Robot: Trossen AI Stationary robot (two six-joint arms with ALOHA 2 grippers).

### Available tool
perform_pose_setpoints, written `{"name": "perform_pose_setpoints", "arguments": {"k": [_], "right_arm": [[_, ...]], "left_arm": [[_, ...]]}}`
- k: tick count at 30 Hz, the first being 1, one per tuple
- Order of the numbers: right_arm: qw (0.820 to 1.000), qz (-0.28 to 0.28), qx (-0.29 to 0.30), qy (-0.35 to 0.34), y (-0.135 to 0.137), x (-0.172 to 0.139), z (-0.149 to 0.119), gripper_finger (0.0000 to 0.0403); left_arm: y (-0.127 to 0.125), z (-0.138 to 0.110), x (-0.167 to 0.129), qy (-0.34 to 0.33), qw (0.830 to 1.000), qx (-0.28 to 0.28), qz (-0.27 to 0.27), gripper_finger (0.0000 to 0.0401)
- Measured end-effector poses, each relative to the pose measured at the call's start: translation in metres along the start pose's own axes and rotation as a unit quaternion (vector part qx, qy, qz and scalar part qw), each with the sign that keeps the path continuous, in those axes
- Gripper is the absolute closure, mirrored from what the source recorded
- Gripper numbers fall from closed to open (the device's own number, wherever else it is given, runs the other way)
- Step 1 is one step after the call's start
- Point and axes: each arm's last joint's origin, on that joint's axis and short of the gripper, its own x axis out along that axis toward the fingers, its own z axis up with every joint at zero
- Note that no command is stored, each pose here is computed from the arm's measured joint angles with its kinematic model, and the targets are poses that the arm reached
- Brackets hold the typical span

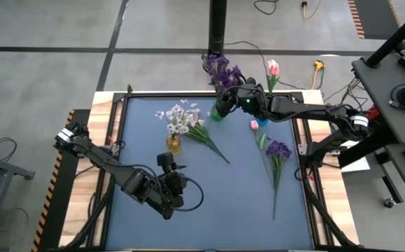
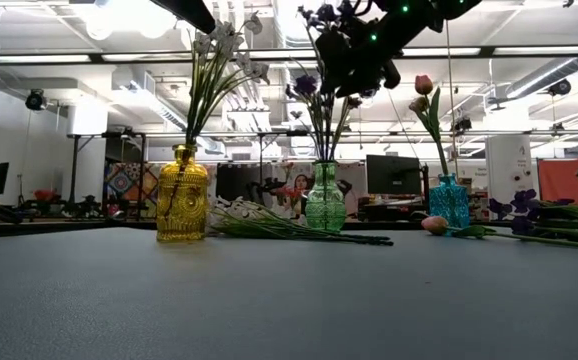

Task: Sort flowers into vase by color
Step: Put the left purple flowers into the green vase

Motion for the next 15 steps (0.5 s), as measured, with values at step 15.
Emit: {"name": "perform_pose_setpoints", "arguments": {"k": [15], "right_arm": [[1.000, 0.001, 0.007, -0.024, -0.002, -0.004, 0.017, 0.0184]], "left_arm": [[0.000, 0.000, 0.000, 0.000, 1.000, 0.000, 0.000, 0.0200]]}}
